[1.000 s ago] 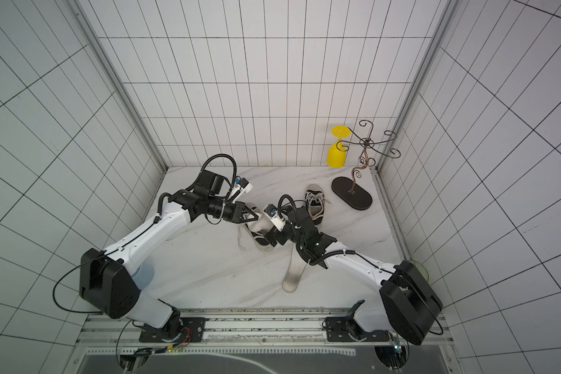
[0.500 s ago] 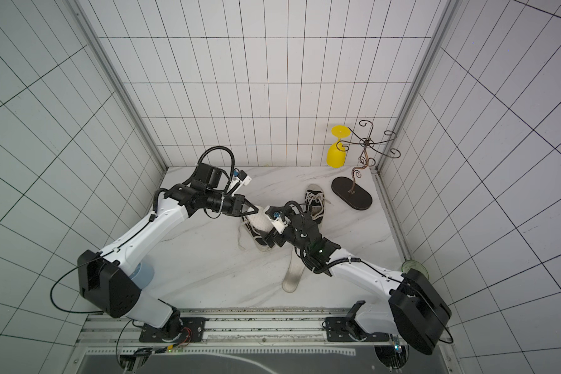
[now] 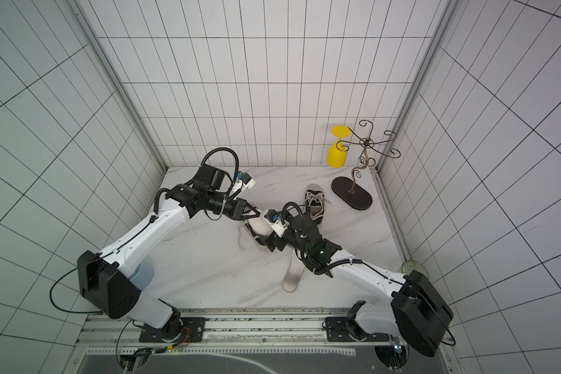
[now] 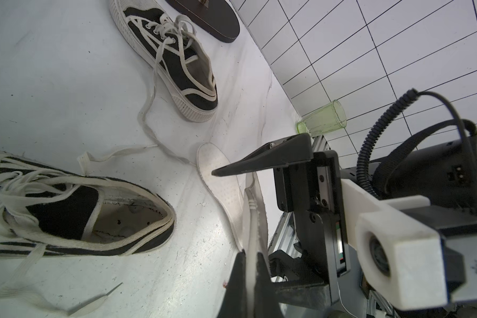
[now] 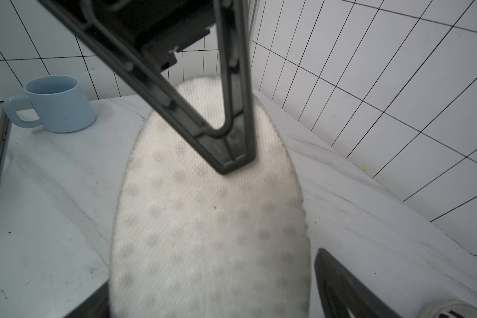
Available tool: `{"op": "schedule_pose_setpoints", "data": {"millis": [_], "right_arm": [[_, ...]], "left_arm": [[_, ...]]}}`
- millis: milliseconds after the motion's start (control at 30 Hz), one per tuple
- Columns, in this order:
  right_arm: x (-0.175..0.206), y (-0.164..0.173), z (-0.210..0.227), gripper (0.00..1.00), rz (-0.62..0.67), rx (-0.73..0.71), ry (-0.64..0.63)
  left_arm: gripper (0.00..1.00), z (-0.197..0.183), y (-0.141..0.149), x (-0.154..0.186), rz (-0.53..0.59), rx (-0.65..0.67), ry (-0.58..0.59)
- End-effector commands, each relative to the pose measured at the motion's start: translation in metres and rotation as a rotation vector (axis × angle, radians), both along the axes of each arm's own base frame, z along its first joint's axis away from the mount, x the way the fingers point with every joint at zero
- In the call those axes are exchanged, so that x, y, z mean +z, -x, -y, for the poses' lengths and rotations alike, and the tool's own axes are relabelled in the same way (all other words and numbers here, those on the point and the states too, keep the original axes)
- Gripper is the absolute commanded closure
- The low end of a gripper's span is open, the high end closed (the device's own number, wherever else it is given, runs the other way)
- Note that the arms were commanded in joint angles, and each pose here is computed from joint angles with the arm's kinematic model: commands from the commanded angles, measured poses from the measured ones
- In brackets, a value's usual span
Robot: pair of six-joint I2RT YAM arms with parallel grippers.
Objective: Insert the insole into the shoe
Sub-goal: Pick up the insole from the center of the board.
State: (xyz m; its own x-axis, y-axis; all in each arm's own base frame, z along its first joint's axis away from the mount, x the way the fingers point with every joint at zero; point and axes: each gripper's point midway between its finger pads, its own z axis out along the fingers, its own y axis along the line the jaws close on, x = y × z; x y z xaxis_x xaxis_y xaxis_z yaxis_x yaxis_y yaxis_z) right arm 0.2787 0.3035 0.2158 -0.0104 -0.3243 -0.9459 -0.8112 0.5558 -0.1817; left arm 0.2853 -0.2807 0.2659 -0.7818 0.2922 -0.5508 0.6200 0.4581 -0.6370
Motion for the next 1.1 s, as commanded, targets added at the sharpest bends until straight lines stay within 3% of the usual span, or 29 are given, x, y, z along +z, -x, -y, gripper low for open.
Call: {"op": "schedule_pose_setpoints", "data": {"millis": [0,567,767,967,1067], "right_arm": [[-0.009,0.01,0.001,0.16,-0.03,0.032,0.006],[-0.016,0.017,0.003,0.41,-0.085,0.042,0.012],[-0.029,0.022,0.007,0.38,-0.106,0.05,0.056],[-0.035,0.022,0.009,0.25,-0.111,0.053,0.091],[-0.033,0.02,0.007,0.3,-0.107,0.053,0.09]], "left_arm": [[1.0,-0.001,0.006,0.012,0.049,-0.028,0.022],[1.0,-0.007,-0.01,0.008,0.062,0.029,0.018],[1.0,-0.014,-0.022,0.012,0.049,0.072,0.042],[1.0,-0.014,-0.025,0.017,0.041,0.071,0.071],[1.0,-0.013,-0.025,0.015,0.037,0.063,0.07]]}}
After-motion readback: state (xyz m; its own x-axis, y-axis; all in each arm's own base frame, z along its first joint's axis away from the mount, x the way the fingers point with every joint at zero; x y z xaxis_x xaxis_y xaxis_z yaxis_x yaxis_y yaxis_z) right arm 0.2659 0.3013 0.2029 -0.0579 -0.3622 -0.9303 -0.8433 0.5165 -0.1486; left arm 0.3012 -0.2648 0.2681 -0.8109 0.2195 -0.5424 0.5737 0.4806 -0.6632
